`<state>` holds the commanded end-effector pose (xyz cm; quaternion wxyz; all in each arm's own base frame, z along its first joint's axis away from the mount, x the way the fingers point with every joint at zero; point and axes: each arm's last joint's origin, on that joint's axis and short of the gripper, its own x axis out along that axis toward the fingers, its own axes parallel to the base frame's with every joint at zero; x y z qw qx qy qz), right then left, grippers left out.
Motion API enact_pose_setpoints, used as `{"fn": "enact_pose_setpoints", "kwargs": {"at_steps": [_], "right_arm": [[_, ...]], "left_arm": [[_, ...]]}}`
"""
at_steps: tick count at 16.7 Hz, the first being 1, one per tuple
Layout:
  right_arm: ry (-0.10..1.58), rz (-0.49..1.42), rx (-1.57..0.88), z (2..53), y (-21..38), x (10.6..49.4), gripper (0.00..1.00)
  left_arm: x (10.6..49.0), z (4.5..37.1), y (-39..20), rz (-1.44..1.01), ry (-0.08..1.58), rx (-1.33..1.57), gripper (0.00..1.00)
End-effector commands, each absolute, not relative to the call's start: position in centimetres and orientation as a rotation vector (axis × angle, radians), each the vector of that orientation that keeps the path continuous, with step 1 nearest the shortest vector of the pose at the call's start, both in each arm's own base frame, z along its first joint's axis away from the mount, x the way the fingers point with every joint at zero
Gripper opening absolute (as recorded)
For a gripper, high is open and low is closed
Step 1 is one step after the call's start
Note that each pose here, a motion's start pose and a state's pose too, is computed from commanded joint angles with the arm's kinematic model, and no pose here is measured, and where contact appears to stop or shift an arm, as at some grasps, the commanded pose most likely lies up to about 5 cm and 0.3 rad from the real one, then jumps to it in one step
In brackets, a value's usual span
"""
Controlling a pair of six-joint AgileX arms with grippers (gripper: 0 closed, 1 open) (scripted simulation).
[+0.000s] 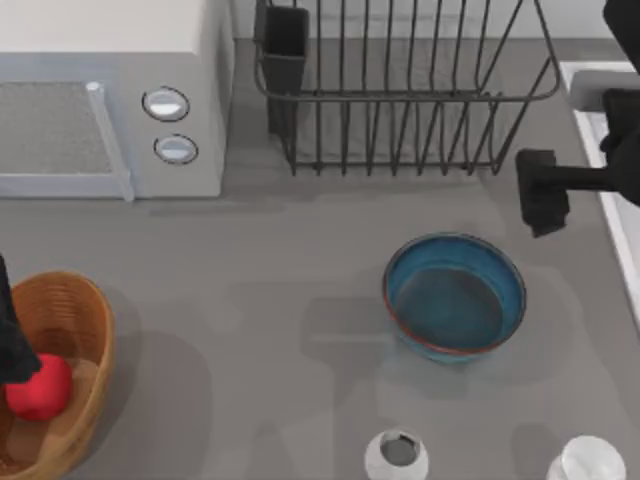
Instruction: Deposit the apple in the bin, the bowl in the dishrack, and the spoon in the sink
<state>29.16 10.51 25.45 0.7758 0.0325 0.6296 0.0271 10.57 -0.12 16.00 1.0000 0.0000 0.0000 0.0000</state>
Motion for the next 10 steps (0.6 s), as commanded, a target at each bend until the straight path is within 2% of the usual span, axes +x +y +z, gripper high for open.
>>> {"fn": "enact_pose_setpoints", "kwargs": {"at_steps": [5, 10], "right_arm": [[1.545, 0.002, 0.017, 23.3, 13.8, 32.8, 1.0], [1.571, -0.008, 0.008, 22.9, 14.4, 33.3, 1.0]], "left_arm": [[10.6, 16.0, -0.1, 0.0, 0.0, 0.0, 1.0], [10.6, 16.0, -0.1, 0.0, 0.0, 0.0, 1.0]]}}
